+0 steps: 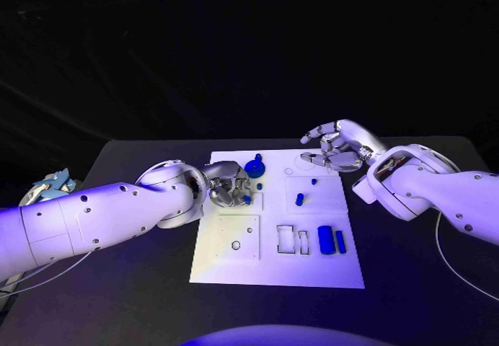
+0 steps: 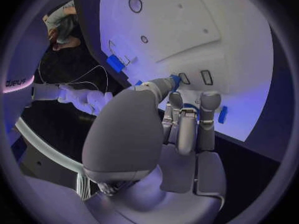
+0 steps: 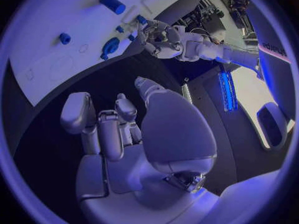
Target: Assemble the parts on the task board
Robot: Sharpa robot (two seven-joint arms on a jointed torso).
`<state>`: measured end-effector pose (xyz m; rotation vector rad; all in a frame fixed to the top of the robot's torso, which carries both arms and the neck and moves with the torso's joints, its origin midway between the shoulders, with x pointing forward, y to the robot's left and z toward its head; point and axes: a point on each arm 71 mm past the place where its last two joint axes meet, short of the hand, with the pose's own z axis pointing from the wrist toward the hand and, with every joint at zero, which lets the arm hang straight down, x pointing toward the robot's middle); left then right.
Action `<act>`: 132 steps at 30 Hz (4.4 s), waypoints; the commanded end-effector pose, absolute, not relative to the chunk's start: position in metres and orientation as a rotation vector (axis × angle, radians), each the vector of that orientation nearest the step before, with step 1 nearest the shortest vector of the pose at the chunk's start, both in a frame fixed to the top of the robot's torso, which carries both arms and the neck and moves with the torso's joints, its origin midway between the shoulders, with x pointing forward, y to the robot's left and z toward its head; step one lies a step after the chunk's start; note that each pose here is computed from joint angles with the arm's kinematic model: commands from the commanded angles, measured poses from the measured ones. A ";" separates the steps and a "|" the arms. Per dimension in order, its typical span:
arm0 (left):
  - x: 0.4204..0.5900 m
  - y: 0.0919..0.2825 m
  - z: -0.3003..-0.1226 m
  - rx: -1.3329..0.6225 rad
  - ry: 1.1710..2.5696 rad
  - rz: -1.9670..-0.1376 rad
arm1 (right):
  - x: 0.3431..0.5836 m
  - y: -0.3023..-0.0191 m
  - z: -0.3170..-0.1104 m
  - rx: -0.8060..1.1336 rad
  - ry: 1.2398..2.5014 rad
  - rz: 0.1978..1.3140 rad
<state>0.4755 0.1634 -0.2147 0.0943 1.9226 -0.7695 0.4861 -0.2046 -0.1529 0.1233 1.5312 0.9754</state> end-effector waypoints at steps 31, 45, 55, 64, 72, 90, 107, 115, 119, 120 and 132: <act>0.478 0.163 -0.216 0.083 1.931 -0.785 | 0.486 -0.205 -0.154 0.114 1.537 0.973; 0.480 0.162 -0.218 0.071 1.920 -0.780 | 0.485 -0.204 -0.154 0.113 1.539 0.975; 0.482 0.163 -0.218 0.056 1.910 -0.776 | 0.485 -0.204 -0.154 0.113 1.540 0.974; 0.484 0.163 -0.217 0.041 1.892 -0.773 | 0.485 -0.204 -0.154 0.113 1.540 0.975; 0.485 0.162 -0.218 0.034 1.885 -0.771 | 0.485 -0.204 -0.154 0.113 1.541 0.974; 0.486 0.163 -0.219 0.014 1.891 -0.767 | 0.485 -0.205 -0.155 0.114 1.543 0.973; 0.484 0.175 -0.212 -0.029 1.889 -0.769 | 0.486 -0.206 -0.155 0.118 1.544 0.968; 0.488 0.185 -0.187 -0.092 1.964 -0.767 | 0.487 -0.209 -0.156 0.124 1.545 0.957; 0.492 0.189 -0.176 -0.091 2.048 -0.720 | 0.488 -0.210 -0.156 0.126 1.546 0.954; 0.494 0.189 -0.173 -0.090 2.070 -0.701 | 0.488 -0.210 -0.156 0.126 1.546 0.954; 0.508 0.180 -0.170 -0.102 2.310 -0.563 | 0.488 -0.209 -0.158 0.130 1.545 0.953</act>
